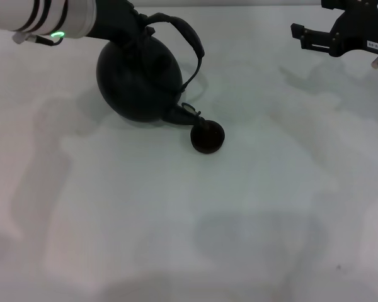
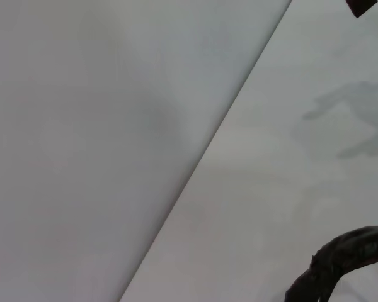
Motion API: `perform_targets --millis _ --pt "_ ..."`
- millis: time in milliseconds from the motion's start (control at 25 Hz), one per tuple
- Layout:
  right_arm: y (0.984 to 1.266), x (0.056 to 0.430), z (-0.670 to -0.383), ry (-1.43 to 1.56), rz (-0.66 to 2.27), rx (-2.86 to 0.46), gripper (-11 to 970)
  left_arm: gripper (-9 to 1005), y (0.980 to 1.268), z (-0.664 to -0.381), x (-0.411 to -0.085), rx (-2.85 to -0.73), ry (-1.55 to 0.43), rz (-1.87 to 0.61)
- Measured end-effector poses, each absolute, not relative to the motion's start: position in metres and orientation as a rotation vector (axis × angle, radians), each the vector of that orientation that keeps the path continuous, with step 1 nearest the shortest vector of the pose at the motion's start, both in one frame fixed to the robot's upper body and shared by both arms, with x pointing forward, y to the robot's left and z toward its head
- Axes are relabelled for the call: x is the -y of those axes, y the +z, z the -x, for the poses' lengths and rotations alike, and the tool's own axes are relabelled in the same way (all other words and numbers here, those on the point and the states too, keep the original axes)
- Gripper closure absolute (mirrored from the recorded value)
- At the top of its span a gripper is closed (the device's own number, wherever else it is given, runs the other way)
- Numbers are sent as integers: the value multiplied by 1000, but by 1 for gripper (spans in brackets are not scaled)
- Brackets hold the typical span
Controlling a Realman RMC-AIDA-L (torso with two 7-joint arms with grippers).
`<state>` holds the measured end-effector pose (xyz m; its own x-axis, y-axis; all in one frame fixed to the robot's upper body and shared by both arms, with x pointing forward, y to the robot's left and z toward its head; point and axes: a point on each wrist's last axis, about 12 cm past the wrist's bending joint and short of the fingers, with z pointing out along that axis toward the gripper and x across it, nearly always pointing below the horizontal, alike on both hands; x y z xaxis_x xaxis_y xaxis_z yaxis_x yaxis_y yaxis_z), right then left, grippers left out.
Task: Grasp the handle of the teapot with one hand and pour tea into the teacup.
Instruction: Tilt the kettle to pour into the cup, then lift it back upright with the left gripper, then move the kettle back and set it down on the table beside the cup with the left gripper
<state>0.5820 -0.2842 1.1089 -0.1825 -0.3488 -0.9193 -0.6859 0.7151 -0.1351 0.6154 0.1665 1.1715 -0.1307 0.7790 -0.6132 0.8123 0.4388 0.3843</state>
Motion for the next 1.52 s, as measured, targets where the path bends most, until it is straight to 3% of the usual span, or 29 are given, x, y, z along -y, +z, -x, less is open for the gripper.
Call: perform_targets --millis 1040,1520 --pt "1105 284 -586 374 810 -1802 115 844 1183 -604 -169 -1877 -85 -1266" --pt "1102 289 -586 352 805 -1823 116 846 1162 -568 -224 -1916 -170 -930"
